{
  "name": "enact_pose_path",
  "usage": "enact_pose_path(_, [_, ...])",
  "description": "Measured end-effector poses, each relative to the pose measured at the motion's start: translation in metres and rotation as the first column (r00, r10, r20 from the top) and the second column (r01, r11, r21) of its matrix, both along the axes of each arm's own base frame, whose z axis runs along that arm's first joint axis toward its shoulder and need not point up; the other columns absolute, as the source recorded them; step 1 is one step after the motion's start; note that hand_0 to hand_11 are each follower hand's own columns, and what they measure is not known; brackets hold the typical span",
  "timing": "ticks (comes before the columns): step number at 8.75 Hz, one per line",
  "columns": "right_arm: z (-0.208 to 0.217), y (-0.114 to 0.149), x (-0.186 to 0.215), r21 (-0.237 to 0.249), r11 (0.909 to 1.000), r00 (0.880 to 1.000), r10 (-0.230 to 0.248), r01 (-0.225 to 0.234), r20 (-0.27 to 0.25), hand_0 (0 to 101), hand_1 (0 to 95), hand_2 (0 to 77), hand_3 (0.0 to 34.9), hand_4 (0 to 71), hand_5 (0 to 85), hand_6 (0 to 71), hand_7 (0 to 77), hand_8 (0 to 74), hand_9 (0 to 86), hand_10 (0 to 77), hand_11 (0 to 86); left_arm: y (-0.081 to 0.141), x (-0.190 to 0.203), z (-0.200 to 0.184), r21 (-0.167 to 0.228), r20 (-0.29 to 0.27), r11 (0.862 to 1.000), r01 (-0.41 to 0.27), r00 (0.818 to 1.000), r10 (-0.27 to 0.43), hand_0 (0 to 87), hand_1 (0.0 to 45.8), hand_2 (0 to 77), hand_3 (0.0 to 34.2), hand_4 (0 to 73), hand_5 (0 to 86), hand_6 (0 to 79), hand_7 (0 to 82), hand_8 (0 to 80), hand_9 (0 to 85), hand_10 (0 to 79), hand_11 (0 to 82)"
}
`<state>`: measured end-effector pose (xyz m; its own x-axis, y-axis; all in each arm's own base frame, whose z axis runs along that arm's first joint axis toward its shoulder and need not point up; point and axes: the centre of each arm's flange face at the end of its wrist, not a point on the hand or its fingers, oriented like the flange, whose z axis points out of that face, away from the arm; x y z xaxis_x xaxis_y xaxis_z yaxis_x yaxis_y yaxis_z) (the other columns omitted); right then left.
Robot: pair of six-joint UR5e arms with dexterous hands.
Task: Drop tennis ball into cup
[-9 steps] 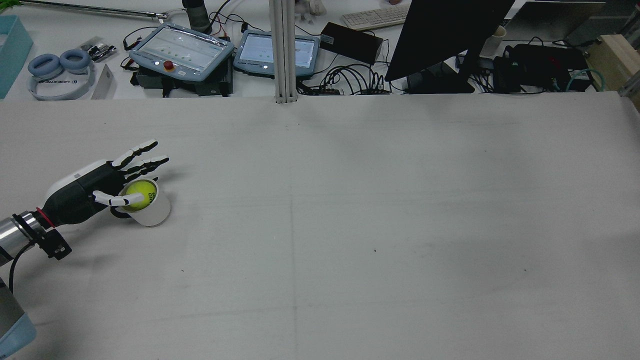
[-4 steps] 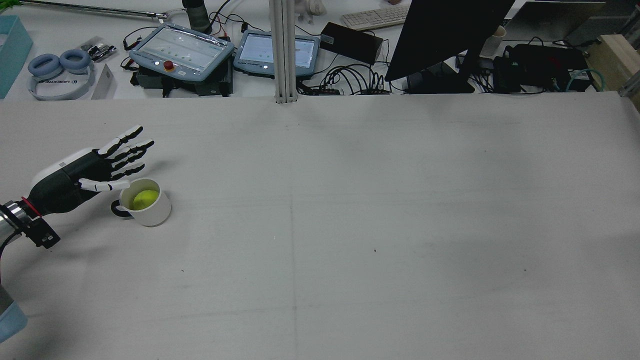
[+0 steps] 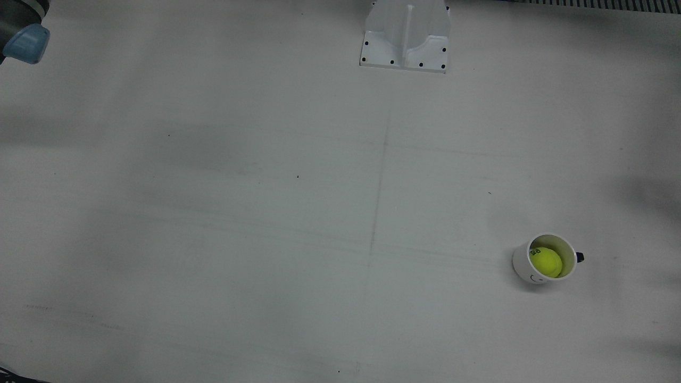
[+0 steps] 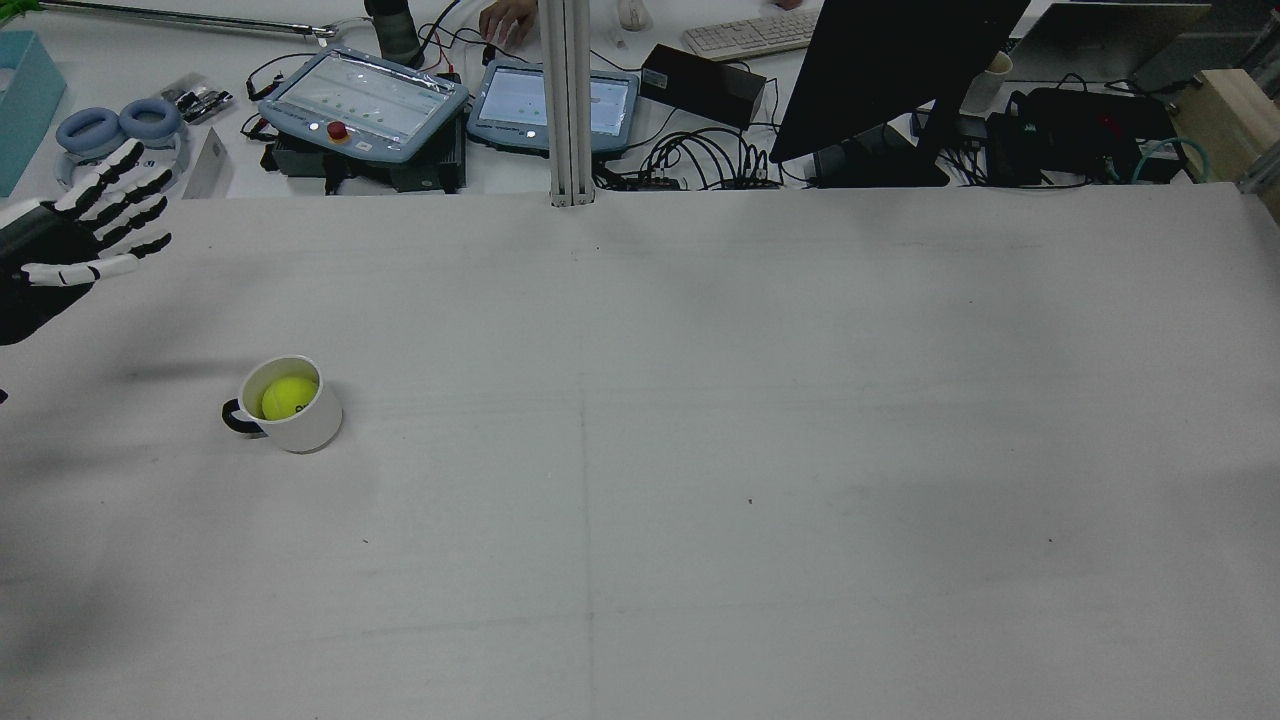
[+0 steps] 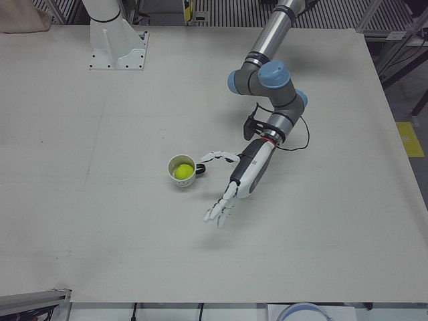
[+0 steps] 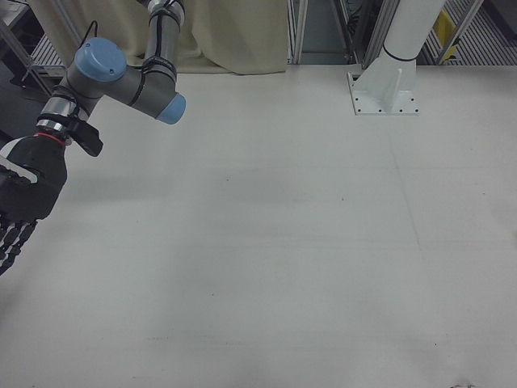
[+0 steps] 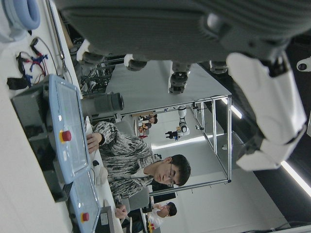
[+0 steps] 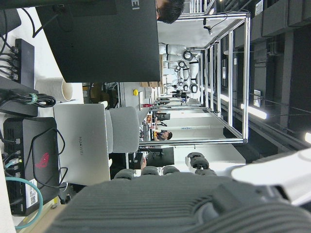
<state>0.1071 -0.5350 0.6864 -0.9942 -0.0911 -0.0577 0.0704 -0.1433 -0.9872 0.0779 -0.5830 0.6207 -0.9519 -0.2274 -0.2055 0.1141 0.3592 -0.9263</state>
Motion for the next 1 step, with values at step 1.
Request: enact_pose_path(1, [0.0000, 0.0000, 0.0000, 0.000, 1.0000, 1.000, 0.000, 0.000, 0.000, 0, 0.5, 0.5, 0.0, 0.0, 0.0, 0.0, 0.5, 0.0, 0.0, 0.0, 0.5, -0.0023, -0.0470, 0.0059, -0.017, 0.010, 0.998, 0.057, 0.998, -0.057, 32.2, 24.5, 32.7, 27.6, 1.1, 7.6, 22.4, 3.3, 3.3, 1.1, 1.1, 2.7])
